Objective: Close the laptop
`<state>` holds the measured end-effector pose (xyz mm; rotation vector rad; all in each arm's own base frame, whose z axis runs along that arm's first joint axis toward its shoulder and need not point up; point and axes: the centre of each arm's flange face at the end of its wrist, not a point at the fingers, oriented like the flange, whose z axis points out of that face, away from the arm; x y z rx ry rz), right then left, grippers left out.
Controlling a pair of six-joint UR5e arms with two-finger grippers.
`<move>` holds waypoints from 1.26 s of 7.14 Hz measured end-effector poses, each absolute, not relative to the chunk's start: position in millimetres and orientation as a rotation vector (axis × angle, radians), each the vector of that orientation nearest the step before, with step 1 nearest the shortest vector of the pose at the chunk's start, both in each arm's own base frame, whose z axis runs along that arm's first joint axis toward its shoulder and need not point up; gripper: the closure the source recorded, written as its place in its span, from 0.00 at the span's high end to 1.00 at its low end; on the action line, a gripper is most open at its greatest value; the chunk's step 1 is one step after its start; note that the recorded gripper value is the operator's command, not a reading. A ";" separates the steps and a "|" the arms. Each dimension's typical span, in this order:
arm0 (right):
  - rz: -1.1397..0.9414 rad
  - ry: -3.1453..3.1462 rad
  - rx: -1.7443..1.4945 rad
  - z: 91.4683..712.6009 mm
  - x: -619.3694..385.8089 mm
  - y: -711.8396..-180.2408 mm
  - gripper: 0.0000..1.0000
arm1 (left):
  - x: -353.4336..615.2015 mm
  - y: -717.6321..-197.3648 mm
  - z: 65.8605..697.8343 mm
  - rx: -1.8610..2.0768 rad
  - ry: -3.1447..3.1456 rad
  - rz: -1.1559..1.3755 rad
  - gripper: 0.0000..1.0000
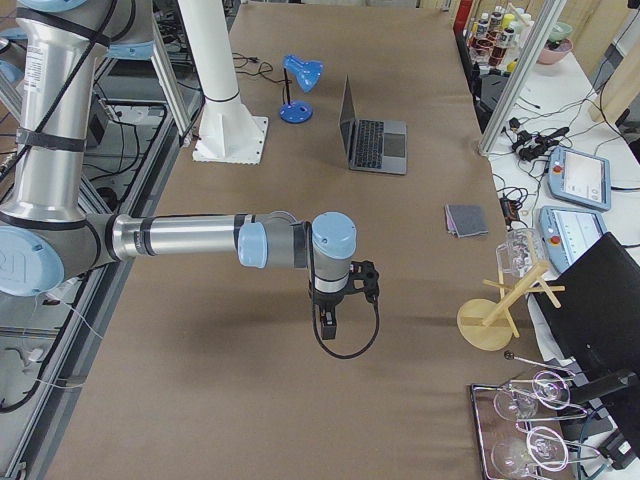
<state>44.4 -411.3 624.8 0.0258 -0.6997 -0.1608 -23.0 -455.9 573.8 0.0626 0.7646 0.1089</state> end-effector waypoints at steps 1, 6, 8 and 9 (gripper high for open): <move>-0.163 -0.700 0.030 622.6 44.3 -411.6 1.00 | -22.9 -456.3 573.0 0.067 0.765 0.111 0.98; -0.190 -0.695 0.113 580.8 43.4 -422.2 1.00 | -20.1 -480.0 543.2 0.127 0.768 0.132 0.98; -0.179 -0.696 0.133 568.7 42.7 -434.0 1.00 | -17.7 -505.4 511.7 0.209 0.771 0.162 0.98; -0.155 -0.700 0.130 565.8 43.0 -435.6 1.00 | -16.6 -518.1 509.7 0.268 0.771 0.186 0.98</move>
